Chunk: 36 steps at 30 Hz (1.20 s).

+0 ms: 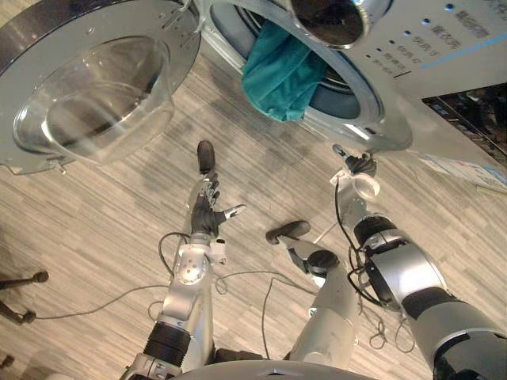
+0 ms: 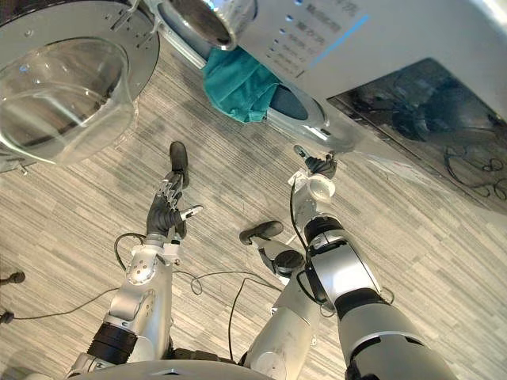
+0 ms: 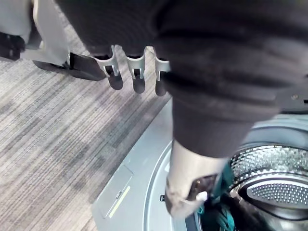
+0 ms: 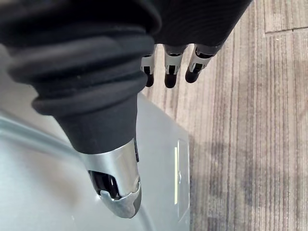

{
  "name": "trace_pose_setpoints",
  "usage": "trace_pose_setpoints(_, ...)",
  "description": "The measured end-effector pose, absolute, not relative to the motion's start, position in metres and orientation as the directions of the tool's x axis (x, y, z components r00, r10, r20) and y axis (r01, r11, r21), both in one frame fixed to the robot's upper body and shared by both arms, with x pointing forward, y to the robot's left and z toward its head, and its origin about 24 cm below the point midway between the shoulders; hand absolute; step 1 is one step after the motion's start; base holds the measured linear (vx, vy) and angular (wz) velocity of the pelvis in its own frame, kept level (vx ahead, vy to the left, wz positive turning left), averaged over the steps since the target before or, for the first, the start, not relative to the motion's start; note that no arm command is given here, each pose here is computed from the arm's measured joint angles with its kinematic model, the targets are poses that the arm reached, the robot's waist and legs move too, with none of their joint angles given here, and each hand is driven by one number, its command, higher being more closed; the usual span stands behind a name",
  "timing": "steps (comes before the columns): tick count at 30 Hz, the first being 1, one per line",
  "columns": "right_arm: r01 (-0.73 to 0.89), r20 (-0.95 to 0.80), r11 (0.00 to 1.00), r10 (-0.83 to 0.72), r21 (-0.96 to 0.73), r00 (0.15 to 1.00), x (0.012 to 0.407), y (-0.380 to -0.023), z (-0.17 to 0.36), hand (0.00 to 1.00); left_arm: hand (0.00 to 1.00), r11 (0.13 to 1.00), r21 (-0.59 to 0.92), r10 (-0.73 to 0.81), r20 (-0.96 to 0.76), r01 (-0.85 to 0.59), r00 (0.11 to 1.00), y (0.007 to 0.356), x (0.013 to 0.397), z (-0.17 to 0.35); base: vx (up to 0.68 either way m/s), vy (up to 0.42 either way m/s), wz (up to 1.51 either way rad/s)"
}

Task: Pick up the laundry basket with both hands and put the clothes into the washing machine.

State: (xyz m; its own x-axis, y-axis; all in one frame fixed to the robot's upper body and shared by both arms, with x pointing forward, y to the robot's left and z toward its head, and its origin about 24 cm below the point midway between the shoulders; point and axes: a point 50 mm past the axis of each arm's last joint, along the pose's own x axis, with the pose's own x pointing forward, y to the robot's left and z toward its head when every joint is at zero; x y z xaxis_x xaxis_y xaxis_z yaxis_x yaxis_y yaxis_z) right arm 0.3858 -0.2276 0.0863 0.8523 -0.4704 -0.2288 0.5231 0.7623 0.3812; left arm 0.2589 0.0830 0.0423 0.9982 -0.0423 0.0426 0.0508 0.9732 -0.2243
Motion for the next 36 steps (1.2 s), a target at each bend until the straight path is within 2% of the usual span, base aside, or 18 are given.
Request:
trace_pose_setpoints(6,0.599,-0.315,0.675,-0.510,0.431,0.801,0.382,-0.232,0.077,0.00,0.00,0.970,-0.233,-0.072,0.012,0.072,0.997,0.076,0.257,0.037,0.03,-0.161,0.28)
trace_pose_setpoints(12,0.619,-0.396,0.651,-0.477,0.440,0.784,0.381,-0.210,0.064,0.00,0.00,0.975,-0.215,-0.072,-0.057,0.058,0.996,0.072,0.265,0.026,0.05,-0.112,0.02)
trace_pose_setpoints(14,0.455,-0.371,0.757,-0.299,0.469,0.879,0.384,-0.148,0.058,0.00,0.00,0.977,-0.209,-0.061,-0.089,0.041,0.994,0.072,0.270,0.022,0.05,-0.099,-0.10)
trace_pose_setpoints(15,0.405,-0.378,0.775,-0.231,0.485,0.896,0.380,-0.126,0.052,0.00,0.00,0.977,-0.209,-0.059,-0.099,0.037,0.993,0.071,0.270,0.020,0.05,-0.099,0.00)
trace_pose_setpoints(17,0.303,-0.434,0.768,-0.037,0.564,0.900,0.361,-0.055,0.035,0.00,0.00,0.977,-0.213,-0.047,-0.114,0.022,0.992,0.071,0.270,0.019,0.08,-0.096,0.16)
trace_pose_setpoints(19,0.281,-0.480,0.756,0.050,0.591,0.876,0.344,-0.026,0.021,0.00,0.00,0.981,-0.186,0.019,-0.153,-0.047,0.988,0.082,0.270,0.011,0.10,-0.064,0.31)
trace_pose_setpoints(26,0.317,-0.547,0.795,0.022,0.517,0.837,0.331,-0.032,-0.002,0.00,0.00,0.969,-0.241,0.024,-0.097,-0.047,0.995,0.073,0.279,0.027,0.07,0.024,0.22)
trace_pose_setpoints(32,0.303,-0.542,0.814,0.019,0.497,0.840,0.333,-0.031,0.000,0.00,0.00,0.969,-0.240,0.028,-0.121,-0.057,0.992,0.071,0.277,0.021,0.00,0.011,0.00)
trace_pose_setpoints(36,0.334,-0.522,0.812,-0.042,0.480,0.852,0.347,-0.040,0.015,0.00,0.00,0.968,-0.244,0.016,-0.138,-0.050,0.990,0.069,0.272,0.016,0.04,-0.021,0.10)
